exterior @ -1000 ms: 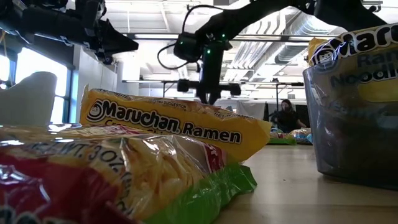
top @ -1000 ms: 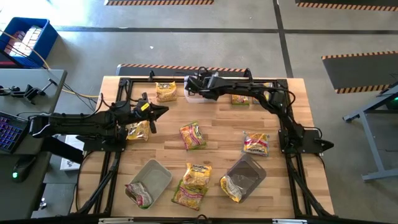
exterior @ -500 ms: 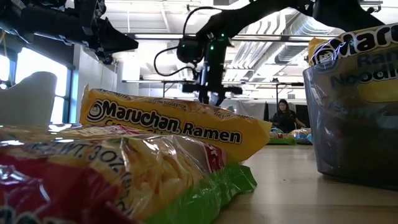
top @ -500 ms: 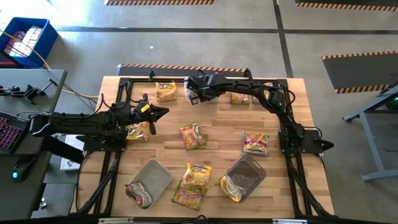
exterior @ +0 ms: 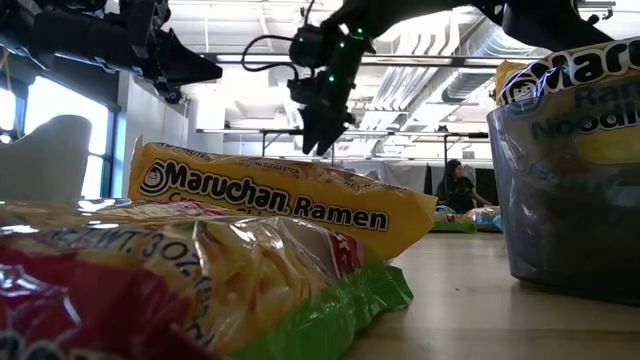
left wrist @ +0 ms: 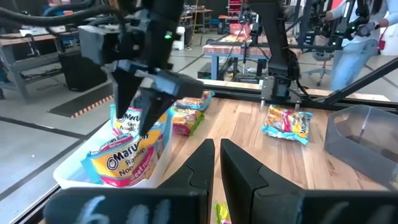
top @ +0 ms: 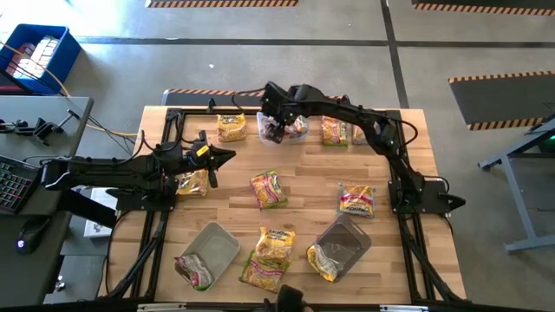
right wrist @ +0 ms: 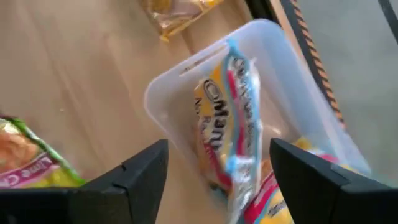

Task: Sort Maruchan noodles
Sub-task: Put the light blue noodle pack into the transparent bin

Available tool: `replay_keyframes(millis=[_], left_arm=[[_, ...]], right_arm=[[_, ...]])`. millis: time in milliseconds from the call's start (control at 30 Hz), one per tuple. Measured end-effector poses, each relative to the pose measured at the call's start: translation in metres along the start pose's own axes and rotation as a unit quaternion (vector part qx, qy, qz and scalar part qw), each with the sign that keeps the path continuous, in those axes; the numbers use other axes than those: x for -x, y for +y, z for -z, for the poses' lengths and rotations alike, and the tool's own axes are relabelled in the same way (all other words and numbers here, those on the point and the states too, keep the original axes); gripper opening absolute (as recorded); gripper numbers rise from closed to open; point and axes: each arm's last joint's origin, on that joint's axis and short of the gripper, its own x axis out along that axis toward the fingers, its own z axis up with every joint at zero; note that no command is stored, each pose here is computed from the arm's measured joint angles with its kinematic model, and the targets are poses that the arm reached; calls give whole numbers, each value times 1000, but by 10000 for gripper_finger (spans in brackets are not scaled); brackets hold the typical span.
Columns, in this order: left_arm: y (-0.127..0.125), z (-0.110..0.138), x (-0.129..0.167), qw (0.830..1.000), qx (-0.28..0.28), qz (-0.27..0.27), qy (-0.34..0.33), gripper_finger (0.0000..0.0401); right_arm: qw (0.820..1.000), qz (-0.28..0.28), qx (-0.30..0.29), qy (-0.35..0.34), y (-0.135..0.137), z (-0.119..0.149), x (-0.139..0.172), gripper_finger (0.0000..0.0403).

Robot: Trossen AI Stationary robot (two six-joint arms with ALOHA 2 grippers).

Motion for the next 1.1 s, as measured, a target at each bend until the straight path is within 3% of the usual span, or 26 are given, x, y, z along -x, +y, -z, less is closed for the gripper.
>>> replay_keyframes(millis=[333, 500, 633, 800, 1000, 1100], left_arm=[[1, -3, 0, 999, -42, -3, -14, 19], [1, -5, 0, 998, -59, -4, -24, 19], [1, -6, 0, 998, -62, -5, -32, 19], [1, -6, 0, 998, -63, -4, -30, 19], [1, -6, 0, 998, -59, -4, -30, 19], [1, -6, 0, 998, -59, -4, -29, 19]], right_arm=[[997, -33, 50, 55, -23, 12, -59, 262], [995, -48, 70, 47, -21, 11, -64, 252], [996, -54, 67, 36, -21, 10, -64, 207], [995, -85, 47, 29, -24, 10, -64, 121], [996, -82, 22, 29, -34, 10, -63, 21], [997, -77, -10, 22, -39, 7, -58, 10]])
